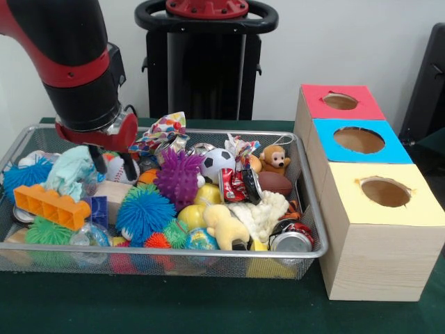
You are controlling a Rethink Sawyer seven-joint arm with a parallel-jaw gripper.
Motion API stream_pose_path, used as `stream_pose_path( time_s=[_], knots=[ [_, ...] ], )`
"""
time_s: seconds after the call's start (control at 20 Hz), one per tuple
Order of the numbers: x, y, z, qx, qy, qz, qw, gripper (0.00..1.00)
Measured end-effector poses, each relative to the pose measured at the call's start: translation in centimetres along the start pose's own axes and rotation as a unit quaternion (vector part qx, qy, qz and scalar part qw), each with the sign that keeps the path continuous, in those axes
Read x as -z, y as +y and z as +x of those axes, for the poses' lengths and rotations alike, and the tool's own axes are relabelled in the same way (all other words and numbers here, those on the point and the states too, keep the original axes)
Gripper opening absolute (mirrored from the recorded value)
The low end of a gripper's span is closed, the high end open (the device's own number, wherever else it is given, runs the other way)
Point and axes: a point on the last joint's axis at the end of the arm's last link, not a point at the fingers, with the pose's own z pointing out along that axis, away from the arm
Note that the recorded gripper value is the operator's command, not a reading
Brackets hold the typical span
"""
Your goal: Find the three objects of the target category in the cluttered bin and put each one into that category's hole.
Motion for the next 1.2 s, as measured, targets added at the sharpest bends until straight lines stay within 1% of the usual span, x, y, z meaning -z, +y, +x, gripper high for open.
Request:
stream_pose_path(
  time_s=[0.25, 0.65, 0.85, 1.2],
  knots=[
    [0.5, -0.2, -0.3, 0.0, 0.003, 0.0, 1.0, 1.0],
    [0.8, -0.5, -1.2, -0.001, -0.005, 0.001, 1.0, 1.0],
    [0.2, -0.6, -1.1, -0.001, -0.001, 0.001, 1.0, 1.0],
    [-1.0, -1.1, -0.5, 0.009, 0.009, 0.015, 0.9998, 1.0]
  ],
)
